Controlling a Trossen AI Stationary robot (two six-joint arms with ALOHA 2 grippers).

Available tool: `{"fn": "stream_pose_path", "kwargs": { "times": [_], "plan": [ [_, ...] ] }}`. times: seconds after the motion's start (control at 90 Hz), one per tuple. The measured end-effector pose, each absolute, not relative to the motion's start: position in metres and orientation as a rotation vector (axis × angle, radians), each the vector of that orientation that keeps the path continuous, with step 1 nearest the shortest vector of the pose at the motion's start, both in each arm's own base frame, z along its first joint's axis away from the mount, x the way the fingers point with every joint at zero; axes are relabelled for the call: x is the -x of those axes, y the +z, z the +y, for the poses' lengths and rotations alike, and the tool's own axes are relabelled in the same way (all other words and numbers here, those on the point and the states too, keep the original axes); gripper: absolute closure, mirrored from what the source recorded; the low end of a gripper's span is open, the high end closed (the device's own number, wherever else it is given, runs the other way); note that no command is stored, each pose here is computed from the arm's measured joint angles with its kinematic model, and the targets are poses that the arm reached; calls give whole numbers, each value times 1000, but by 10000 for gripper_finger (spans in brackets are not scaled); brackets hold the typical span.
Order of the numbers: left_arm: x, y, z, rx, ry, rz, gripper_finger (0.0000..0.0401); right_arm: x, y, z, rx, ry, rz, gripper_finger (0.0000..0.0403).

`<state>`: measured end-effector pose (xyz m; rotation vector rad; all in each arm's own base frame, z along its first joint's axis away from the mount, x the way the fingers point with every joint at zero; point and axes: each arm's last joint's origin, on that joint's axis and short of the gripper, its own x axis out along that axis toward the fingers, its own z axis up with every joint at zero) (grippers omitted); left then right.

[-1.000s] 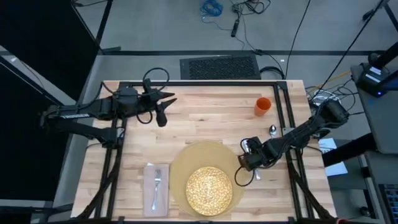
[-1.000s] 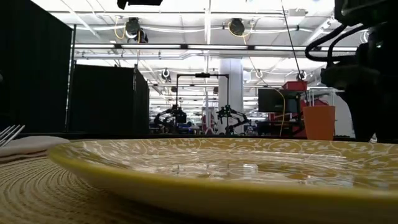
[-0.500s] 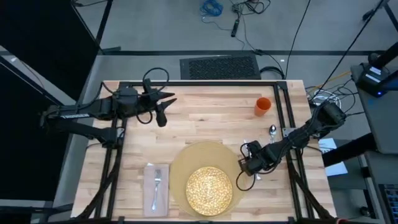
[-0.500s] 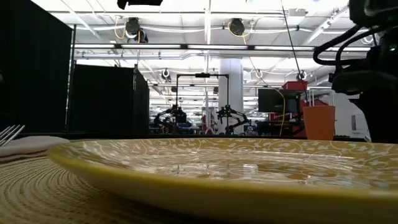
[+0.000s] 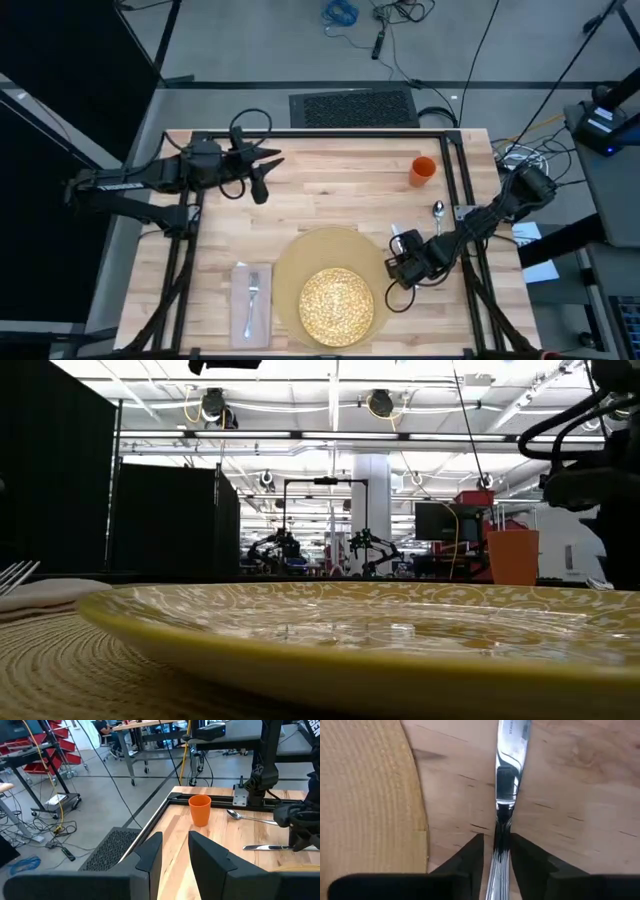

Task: Set table place
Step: Put the table knife to the right of the brown table mat

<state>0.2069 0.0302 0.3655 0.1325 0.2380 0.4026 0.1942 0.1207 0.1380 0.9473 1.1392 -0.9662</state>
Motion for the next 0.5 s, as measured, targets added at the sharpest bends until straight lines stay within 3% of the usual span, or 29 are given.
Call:
{"fn": "stream_pose_path", "kwargs": {
  "times": [0.5],
  "plan": [
    [-206, 361, 30, -145, 398, 283, 320, -204, 147, 136, -1070, -1021, 1144, 401]
  ]
}}
